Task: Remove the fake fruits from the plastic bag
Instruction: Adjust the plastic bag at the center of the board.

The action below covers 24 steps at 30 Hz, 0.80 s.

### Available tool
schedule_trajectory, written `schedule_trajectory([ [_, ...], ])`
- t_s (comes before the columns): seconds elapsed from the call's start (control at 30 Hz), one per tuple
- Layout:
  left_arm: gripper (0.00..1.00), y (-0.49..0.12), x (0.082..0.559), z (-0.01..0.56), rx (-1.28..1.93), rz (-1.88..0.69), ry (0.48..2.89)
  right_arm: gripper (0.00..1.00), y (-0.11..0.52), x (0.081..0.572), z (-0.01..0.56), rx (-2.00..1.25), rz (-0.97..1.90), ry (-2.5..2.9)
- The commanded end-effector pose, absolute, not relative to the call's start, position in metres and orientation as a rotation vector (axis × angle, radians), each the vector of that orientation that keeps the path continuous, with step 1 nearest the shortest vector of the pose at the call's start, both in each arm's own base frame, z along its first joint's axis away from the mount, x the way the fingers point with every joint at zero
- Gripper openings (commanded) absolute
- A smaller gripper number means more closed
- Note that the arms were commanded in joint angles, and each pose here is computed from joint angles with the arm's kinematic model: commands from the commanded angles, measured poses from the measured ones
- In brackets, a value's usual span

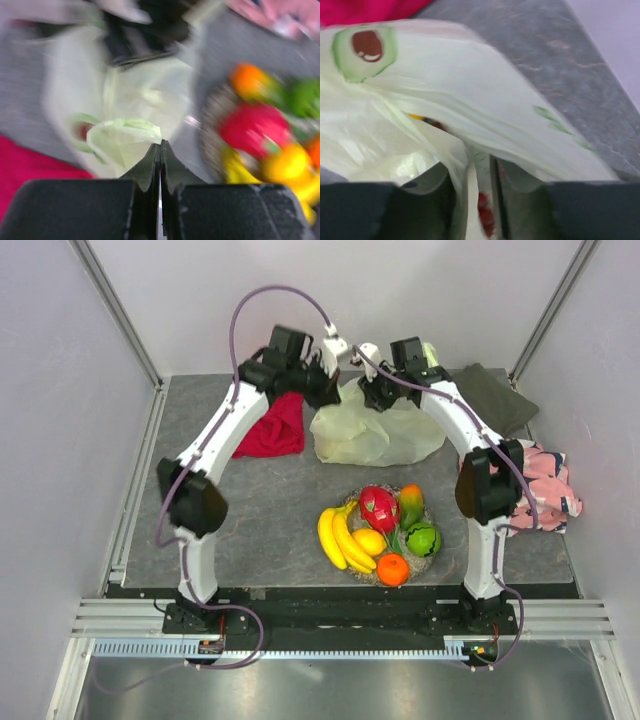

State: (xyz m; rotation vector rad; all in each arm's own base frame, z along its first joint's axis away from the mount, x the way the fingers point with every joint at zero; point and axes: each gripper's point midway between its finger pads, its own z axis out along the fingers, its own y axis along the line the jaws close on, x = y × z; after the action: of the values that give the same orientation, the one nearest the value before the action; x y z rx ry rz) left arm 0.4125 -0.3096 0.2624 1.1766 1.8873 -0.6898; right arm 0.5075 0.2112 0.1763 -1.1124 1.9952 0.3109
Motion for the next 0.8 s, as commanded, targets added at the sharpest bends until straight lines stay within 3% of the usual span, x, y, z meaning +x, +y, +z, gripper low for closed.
schedule_trajectory([
  [0.0, 0.02, -0.29, 0.524, 0.345, 0.859, -0.57, 1.718, 0.2, 0.176, 0.581, 0.206, -0.895, 0.289, 1.961],
  [0.07, 0.02, -0.285, 0.549, 0.379, 0.799, -0.522, 1.592, 0.01, 0.165, 0.603, 0.245, -0.786, 0.264, 1.893],
  [0.23, 0.02, -0.279, 0.56, 0.46, 0.682, -0.492, 1.319, 0.0, 0.159, 0.608, 0.298, -0.695, 0.233, 1.776],
  [0.33, 0.02, -0.283, 0.524, 0.523, 0.727, -0.512, 1.144, 0.0, 0.162, 0.59, 0.323, -0.679, 0.273, 1.748],
  [0.4, 0.02, -0.284, 0.508, 0.527, 0.77, -0.537, 1.138, 0.0, 0.172, 0.568, 0.344, -0.711, 0.319, 1.71],
  [0.43, 0.02, -0.275, 0.48, 0.554, 0.776, -0.531, 1.098, 0.0, 0.176, 0.558, 0.33, -0.735, 0.34, 1.741],
  [0.5, 0.02, -0.274, 0.468, 0.521, 0.825, -0.561, 1.19, 0.0, 0.187, 0.529, 0.341, -0.795, 0.349, 1.714],
  [0.53, 0.02, -0.267, 0.449, 0.497, 0.847, -0.577, 1.261, 0.0, 0.2, 0.512, 0.308, -0.849, 0.383, 1.769],
  [0.6, 0.02, -0.258, 0.419, 0.464, 0.898, -0.592, 1.351, 0.0, 0.209, 0.48, 0.305, -0.914, 0.381, 1.761],
  [0.63, 0.02, -0.255, 0.41, 0.404, 0.916, -0.627, 1.501, 0.0, 0.219, 0.457, 0.264, -0.963, 0.433, 1.845],
  [0.67, 0.02, -0.242, 0.38, 0.409, 0.933, -0.613, 1.492, 0.0, 0.222, 0.438, 0.258, -0.983, 0.461, 1.861],
  [0.73, 0.02, -0.229, 0.342, 0.328, 0.973, -0.676, 1.701, 0.02, 0.236, 0.388, 0.205, -1.074, 0.591, 1.998],
  [0.77, 0.02, -0.222, 0.319, 0.324, 1.004, -0.68, 1.696, 0.05, 0.239, 0.37, 0.197, -1.117, 0.621, 2.022],
])
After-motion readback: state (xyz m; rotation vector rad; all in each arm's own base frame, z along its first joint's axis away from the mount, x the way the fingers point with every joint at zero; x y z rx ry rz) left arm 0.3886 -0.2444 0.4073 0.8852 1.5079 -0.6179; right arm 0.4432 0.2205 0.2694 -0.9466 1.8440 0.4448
